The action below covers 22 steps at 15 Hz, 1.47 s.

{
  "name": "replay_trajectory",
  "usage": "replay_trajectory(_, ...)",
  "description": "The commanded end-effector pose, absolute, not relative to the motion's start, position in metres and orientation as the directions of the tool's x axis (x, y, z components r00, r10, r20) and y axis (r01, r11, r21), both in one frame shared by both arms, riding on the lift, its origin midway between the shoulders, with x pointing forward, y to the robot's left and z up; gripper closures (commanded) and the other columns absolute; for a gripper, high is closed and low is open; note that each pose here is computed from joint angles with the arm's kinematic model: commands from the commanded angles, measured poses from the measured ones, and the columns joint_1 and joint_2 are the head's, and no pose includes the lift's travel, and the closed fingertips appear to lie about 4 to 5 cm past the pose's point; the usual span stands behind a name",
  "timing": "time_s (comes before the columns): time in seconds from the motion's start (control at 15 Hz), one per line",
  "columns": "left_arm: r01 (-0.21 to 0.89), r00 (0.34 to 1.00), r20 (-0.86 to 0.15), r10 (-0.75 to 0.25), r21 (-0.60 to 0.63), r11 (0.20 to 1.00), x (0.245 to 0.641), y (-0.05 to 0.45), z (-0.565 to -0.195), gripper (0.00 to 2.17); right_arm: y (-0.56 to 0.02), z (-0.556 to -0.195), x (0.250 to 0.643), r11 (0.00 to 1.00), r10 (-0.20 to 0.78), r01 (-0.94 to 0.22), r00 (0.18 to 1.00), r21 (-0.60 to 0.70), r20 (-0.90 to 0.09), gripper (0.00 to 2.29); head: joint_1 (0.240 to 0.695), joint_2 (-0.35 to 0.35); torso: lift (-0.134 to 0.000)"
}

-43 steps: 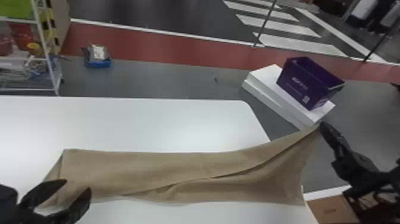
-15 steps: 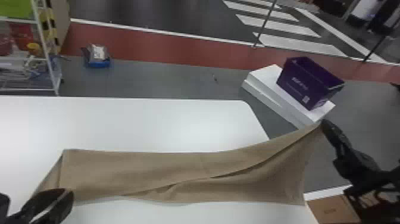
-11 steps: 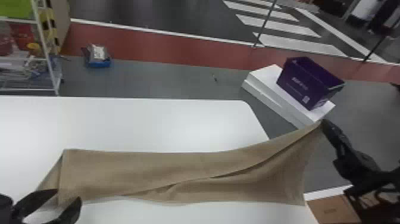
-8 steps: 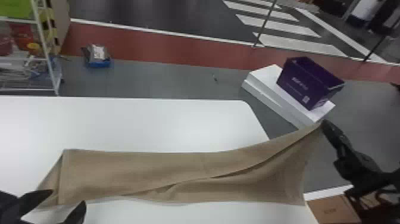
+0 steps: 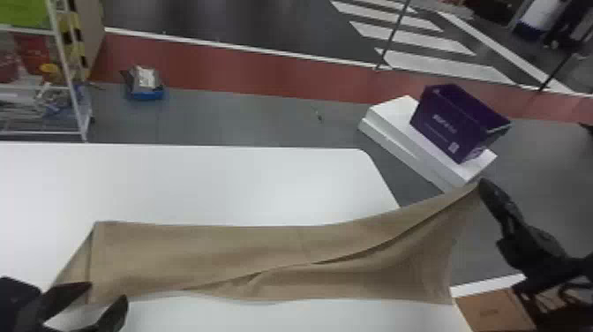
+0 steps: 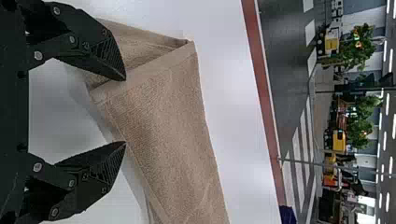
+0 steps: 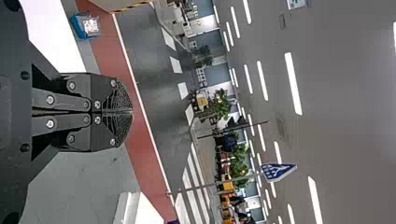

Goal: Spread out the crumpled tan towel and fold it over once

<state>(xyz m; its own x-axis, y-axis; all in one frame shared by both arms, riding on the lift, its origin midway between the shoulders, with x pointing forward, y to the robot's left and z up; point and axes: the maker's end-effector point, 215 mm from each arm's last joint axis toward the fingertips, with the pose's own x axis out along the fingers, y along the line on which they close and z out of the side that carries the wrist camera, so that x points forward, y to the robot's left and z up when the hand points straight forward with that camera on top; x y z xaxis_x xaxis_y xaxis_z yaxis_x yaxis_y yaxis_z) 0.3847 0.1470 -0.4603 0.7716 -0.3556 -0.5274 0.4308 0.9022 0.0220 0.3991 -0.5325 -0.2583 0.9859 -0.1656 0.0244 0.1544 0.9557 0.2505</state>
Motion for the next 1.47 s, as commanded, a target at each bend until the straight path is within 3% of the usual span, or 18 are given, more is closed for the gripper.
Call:
replay_trajectory(0.0, 0.428, 0.768, -0.538, -0.347, 0.027, 0.904, 0.385, 0.149, -0.466, 0.52, -0.534, -0.258, 0.398, 0.955, -0.168, 0.156, 0.985, 0.251, 0.026, 1.77, 0.695, -0.350, -0.124)
replay_trajectory(0.13, 0.429, 0.769, -0.535, -0.349, 0.027, 0.903, 0.385, 0.148, -0.464, 0.52, -0.534, -0.258, 0.398, 0.955, -0.168, 0.156, 0.985, 0.251, 0.026, 1.77, 0.695, -0.350, -0.124)
replay_trajectory(0.27, 0.430, 0.776, -0.522, -0.354, 0.027, 0.903, 0.385, 0.146, -0.457, 0.82, -0.534, -0.257, 0.398, 0.956, -0.169, 0.156, 0.985, 0.250, 0.029, 1.77, 0.695, -0.350, -0.124)
replay_trajectory(0.6, 0.430, 0.779, -0.519, -0.353, 0.031, 0.902, 0.386, 0.147, -0.454, 0.89, -0.534, -0.257, 0.398, 0.956, -0.169, 0.156, 0.985, 0.250, 0.029, 1.77, 0.695, -0.350, -0.124)
replay_trajectory(0.8, 0.427, 0.778, -0.523, -0.348, 0.033, 0.904, 0.385, 0.147, -0.456, 0.85, -0.534, -0.257, 0.399, 0.955, -0.168, 0.156, 0.985, 0.252, 0.030, 1.77, 0.695, -0.350, -0.124)
replay_trajectory(0.87, 0.421, 0.781, -0.521, -0.343, 0.035, 0.906, 0.384, 0.147, -0.454, 0.42, -0.534, -0.257, 0.399, 0.955, -0.168, 0.156, 0.985, 0.252, 0.030, 1.77, 0.695, -0.350, -0.124)
replay_trajectory(0.93, 0.424, 0.781, -0.518, -0.349, 0.030, 0.905, 0.383, 0.146, -0.452, 0.30, -0.534, -0.258, 0.399, 0.955, -0.168, 0.156, 0.985, 0.254, 0.027, 1.77, 0.695, -0.350, -0.124)
replay_trajectory(1.4, 0.439, 0.773, -0.519, -0.364, 0.023, 0.898, 0.381, 0.138, -0.454, 0.52, -0.533, -0.256, 0.398, 0.955, -0.164, 0.150, 0.986, 0.254, 0.033, 1.77, 0.695, -0.350, -0.124)
